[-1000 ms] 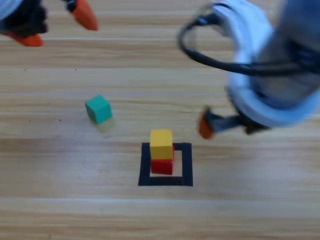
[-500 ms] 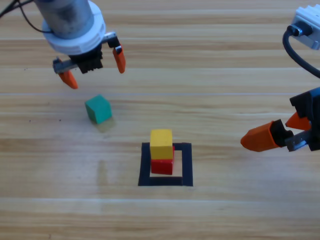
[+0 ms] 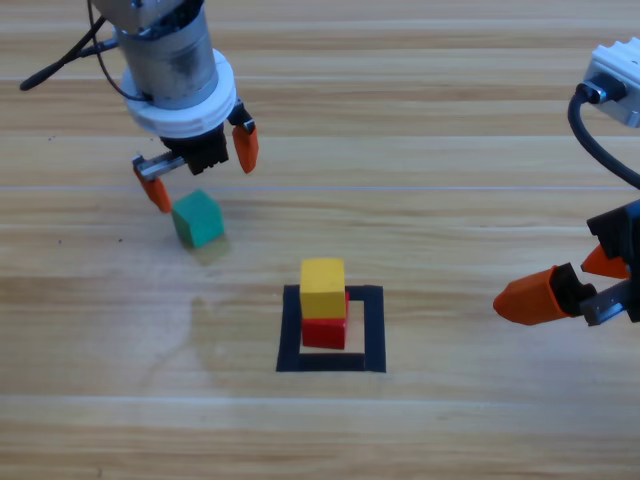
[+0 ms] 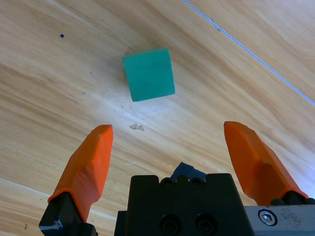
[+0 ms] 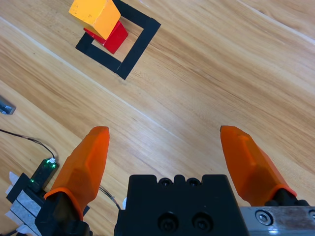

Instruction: Stack the blocks in the rectangular block: red at the bottom, yellow in the middle, green on top

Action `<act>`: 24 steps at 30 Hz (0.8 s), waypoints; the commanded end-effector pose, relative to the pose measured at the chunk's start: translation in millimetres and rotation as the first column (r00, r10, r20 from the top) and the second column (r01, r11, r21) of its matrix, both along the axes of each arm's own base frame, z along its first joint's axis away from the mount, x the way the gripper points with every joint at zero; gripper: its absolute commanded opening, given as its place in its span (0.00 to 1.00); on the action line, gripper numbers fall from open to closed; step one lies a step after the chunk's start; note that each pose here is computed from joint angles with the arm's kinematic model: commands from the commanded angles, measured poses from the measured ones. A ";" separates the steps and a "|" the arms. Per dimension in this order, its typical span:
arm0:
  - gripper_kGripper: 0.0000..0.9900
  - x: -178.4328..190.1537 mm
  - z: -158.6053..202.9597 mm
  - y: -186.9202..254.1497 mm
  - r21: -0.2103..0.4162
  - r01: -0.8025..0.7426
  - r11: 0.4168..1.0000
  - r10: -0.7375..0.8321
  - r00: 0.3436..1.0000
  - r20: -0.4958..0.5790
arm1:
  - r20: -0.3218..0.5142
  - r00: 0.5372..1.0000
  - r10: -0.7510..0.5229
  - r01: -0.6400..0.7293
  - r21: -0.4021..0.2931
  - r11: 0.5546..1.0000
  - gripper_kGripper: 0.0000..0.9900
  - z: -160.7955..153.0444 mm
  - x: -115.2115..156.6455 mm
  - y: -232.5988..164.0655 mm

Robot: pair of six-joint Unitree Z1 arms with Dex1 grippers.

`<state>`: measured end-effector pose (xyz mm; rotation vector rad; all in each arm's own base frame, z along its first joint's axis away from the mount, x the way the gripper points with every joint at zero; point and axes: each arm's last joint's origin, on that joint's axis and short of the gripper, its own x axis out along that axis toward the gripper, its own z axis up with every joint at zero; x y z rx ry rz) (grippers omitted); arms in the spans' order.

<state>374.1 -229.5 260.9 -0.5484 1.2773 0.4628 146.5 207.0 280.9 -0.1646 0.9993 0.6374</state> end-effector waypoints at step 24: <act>0.97 41.6 -61.7 23.2 0.015 -0.137 0.991 0.137 0.980 -0.141 | 0.017 0.999 -0.035 0.035 -0.021 0.999 1.00 -11.1 4.5 -8.1</act>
